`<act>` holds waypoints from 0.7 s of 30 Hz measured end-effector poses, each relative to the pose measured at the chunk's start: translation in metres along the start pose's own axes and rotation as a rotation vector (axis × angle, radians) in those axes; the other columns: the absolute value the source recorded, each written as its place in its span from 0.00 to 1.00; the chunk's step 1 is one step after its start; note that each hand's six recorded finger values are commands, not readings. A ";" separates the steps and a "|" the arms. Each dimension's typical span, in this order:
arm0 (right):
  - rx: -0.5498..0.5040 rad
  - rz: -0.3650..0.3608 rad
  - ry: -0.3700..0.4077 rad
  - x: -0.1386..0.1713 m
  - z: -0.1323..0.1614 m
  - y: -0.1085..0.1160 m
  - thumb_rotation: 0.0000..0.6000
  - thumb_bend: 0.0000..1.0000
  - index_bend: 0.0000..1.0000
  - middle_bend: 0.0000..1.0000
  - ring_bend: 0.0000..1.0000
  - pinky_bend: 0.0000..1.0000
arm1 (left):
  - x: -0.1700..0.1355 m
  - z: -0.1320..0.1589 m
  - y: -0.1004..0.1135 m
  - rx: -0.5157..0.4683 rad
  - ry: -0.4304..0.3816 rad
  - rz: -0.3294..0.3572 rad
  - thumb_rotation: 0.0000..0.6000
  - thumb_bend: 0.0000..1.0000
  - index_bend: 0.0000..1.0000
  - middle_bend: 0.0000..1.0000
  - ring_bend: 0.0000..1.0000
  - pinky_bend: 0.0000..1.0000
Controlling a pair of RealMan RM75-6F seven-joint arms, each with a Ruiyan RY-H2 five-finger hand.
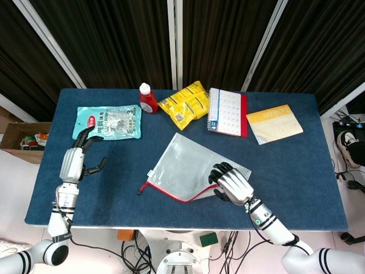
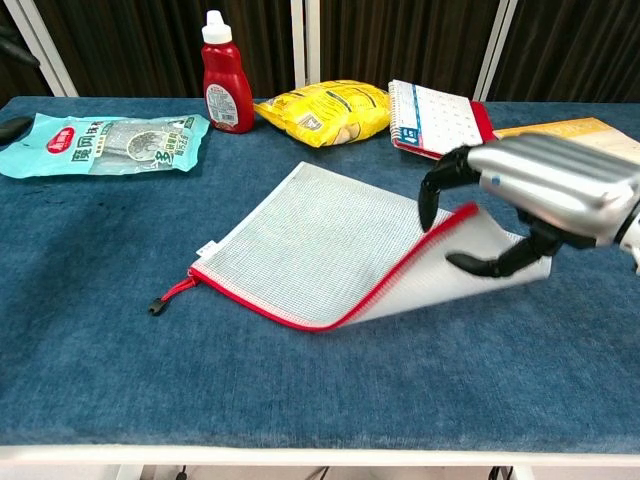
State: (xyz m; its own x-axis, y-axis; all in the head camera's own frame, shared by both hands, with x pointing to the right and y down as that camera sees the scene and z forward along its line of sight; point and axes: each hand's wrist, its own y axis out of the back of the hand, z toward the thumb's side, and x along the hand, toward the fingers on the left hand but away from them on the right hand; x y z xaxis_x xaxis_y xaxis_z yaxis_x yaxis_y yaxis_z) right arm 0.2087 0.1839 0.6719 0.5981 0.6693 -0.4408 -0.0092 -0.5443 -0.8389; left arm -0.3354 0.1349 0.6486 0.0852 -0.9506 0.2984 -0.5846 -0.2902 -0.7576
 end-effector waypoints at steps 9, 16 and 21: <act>0.024 0.199 -0.109 0.020 -0.015 -0.013 1.00 0.00 0.00 0.00 0.00 0.00 | -0.008 -0.010 0.030 0.134 0.002 0.017 1.00 0.22 0.27 0.09 0.03 0.15; -0.019 0.224 -0.183 0.061 -0.039 0.017 1.00 0.00 0.00 0.00 0.00 0.00 | -0.026 -0.028 0.058 0.239 0.051 0.003 1.00 0.22 0.27 0.09 0.03 0.15; -0.058 0.133 -0.251 0.086 -0.056 0.038 1.00 0.03 0.01 0.13 0.01 0.06 | -0.039 -0.043 0.074 0.318 0.091 -0.005 1.00 0.22 0.27 0.10 0.03 0.15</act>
State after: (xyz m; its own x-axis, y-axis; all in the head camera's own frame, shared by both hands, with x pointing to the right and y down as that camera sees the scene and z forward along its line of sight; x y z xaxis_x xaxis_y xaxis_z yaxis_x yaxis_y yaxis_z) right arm 0.3045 0.1925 0.6204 0.3773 0.6907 -0.6169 -0.0238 -0.6587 -0.7520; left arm -0.4167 0.1554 0.6057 0.0063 -0.9396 0.3421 -0.3022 -0.3279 -0.8951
